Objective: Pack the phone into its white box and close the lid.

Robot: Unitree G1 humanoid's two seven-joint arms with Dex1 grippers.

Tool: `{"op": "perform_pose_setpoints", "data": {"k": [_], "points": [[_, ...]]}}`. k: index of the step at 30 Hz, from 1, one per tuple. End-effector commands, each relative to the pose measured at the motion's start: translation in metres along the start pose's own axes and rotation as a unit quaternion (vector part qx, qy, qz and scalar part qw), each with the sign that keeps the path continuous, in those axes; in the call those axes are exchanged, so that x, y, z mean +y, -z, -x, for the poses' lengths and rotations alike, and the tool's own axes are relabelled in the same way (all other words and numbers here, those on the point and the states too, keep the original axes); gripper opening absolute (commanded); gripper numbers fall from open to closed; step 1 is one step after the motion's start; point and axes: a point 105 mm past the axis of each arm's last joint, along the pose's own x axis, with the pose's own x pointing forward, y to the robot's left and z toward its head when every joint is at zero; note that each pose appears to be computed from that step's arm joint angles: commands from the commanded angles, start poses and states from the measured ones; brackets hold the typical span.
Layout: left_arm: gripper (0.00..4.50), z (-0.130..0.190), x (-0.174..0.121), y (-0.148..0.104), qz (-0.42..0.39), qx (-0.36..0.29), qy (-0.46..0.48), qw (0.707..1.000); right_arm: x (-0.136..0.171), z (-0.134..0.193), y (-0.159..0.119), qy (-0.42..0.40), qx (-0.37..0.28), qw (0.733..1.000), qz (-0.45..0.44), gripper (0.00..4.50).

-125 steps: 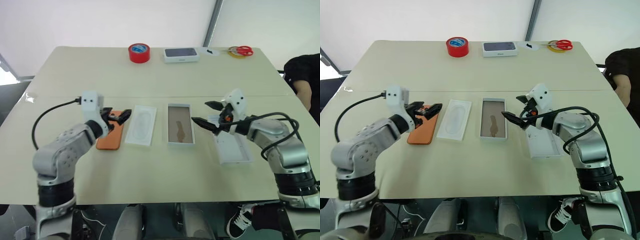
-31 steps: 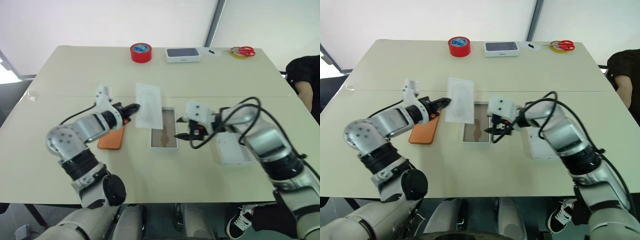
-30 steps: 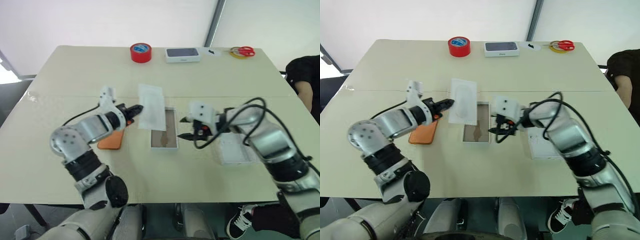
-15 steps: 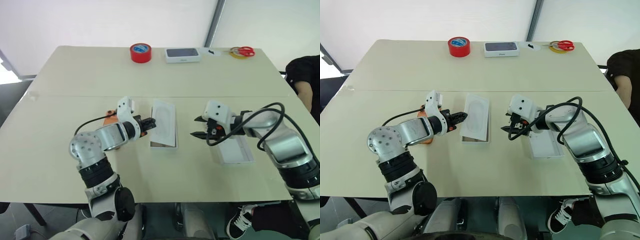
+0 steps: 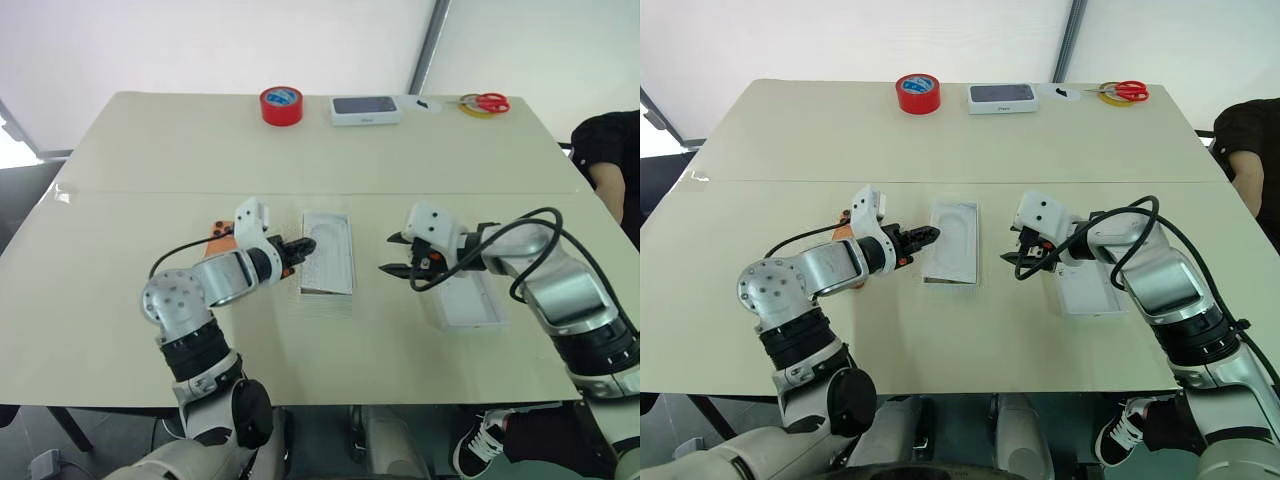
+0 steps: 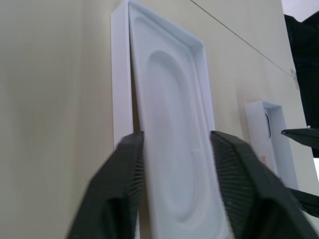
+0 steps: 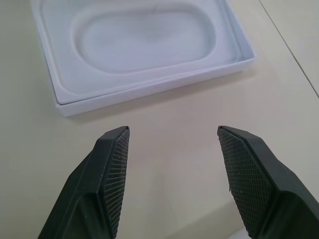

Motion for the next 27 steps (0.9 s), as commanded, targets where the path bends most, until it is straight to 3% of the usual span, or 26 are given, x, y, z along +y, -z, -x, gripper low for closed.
{"op": "perform_pose_setpoints", "data": {"k": [1, 2, 8, 13, 15, 18, 21, 25, 27], "points": [[4.00, 0.000, -0.018, 0.004, -0.012, 0.002, 0.041, 0.999, -0.003, 0.005, -0.014, 0.006, -0.034, 0.999, -0.001, 2.95], [4.46, 0.001, -0.018, 0.003, -0.013, 0.002, 0.043, 0.999, -0.002, 0.005, -0.015, 0.003, -0.041, 0.999, -0.008, 2.95], [4.46, 0.013, -0.020, -0.009, -0.031, -0.017, 0.067, 0.997, 0.000, 0.004, -0.020, -0.004, -0.077, 0.996, -0.044, 2.95], [4.46, 0.038, -0.015, -0.038, -0.062, -0.057, 0.080, 0.993, 0.001, -0.002, -0.025, -0.004, -0.092, 0.995, -0.046, 2.95], [4.46, 0.051, -0.004, -0.054, -0.084, -0.078, 0.053, 0.992, 0.001, -0.008, -0.029, 0.000, -0.093, 0.995, -0.040, 2.95], [4.46, 0.073, 0.026, -0.070, -0.198, -0.108, -0.058, 0.973, -0.004, -0.024, -0.034, 0.017, -0.080, 0.995, -0.051, 2.95], [4.50, 0.084, 0.040, -0.067, -0.327, -0.113, -0.099, 0.933, -0.011, -0.041, -0.041, 0.036, -0.066, 0.994, -0.081, 2.02], [4.50, 0.092, 0.052, -0.042, -0.439, -0.072, -0.071, 0.893, -0.007, -0.062, -0.055, 0.044, -0.052, 0.995, -0.073, 0.03], [4.50, 0.096, 0.055, -0.030, -0.464, -0.055, -0.046, 0.883, -0.005, -0.071, -0.059, 0.047, -0.043, 0.996, -0.066, 0.03]]}}
